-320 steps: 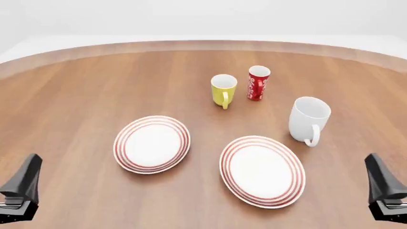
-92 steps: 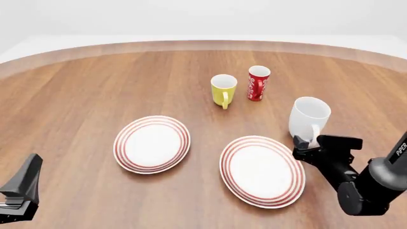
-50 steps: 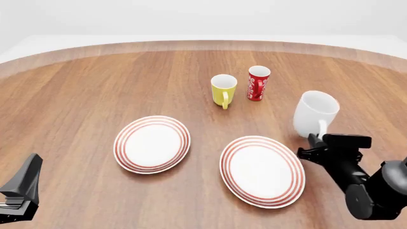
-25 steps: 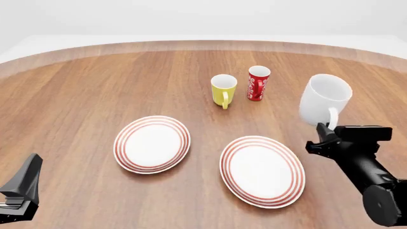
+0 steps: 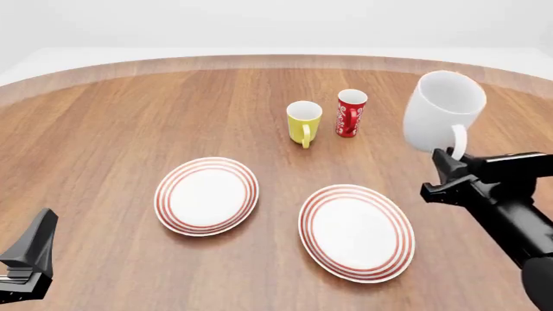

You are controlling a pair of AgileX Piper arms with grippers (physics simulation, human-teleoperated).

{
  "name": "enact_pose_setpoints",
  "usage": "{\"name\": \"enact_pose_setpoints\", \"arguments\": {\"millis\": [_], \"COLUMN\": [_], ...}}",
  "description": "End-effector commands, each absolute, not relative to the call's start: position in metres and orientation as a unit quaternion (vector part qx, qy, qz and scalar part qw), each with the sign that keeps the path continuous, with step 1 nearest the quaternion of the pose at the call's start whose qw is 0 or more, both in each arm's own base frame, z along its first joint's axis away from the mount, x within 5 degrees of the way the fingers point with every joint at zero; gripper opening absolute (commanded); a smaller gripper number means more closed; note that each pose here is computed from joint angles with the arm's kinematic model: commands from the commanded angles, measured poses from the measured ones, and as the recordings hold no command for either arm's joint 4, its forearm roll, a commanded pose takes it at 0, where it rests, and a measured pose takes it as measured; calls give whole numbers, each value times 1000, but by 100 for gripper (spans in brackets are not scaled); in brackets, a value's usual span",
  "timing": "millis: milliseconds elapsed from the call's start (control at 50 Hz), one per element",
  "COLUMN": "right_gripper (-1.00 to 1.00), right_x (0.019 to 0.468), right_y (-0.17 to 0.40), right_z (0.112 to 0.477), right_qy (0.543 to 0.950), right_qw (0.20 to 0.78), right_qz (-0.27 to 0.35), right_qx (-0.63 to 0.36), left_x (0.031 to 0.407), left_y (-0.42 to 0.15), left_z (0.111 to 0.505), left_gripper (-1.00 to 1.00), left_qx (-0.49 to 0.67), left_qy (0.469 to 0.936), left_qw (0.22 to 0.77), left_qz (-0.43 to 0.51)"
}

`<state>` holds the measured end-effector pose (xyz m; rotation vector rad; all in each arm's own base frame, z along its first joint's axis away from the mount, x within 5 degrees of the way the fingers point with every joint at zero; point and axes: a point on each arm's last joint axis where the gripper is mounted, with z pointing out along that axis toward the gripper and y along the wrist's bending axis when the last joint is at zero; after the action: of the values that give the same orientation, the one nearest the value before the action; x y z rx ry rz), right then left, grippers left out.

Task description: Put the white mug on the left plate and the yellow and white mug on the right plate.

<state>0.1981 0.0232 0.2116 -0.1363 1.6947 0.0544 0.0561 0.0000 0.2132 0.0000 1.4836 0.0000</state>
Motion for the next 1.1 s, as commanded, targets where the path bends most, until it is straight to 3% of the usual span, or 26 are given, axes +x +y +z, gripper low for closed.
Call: {"name": "enact_pose_setpoints", "arguments": {"millis": [20, 1100], "right_gripper": [-100, -100], "right_x": [188, 206], "right_y": [32, 95], "right_z": [233, 252], "right_qy": [734, 710], "right_qw": [673, 669], "right_qz": [38, 119], "right_qx": [-84, -185], "left_x": [56, 56], "left_y": [0, 0], "left_z": [213, 213], "left_gripper": [100, 100], "left_qx": [0, 0], "left_qy": [676, 676], "left_qw": [737, 737], "left_qz": [0, 0]}}
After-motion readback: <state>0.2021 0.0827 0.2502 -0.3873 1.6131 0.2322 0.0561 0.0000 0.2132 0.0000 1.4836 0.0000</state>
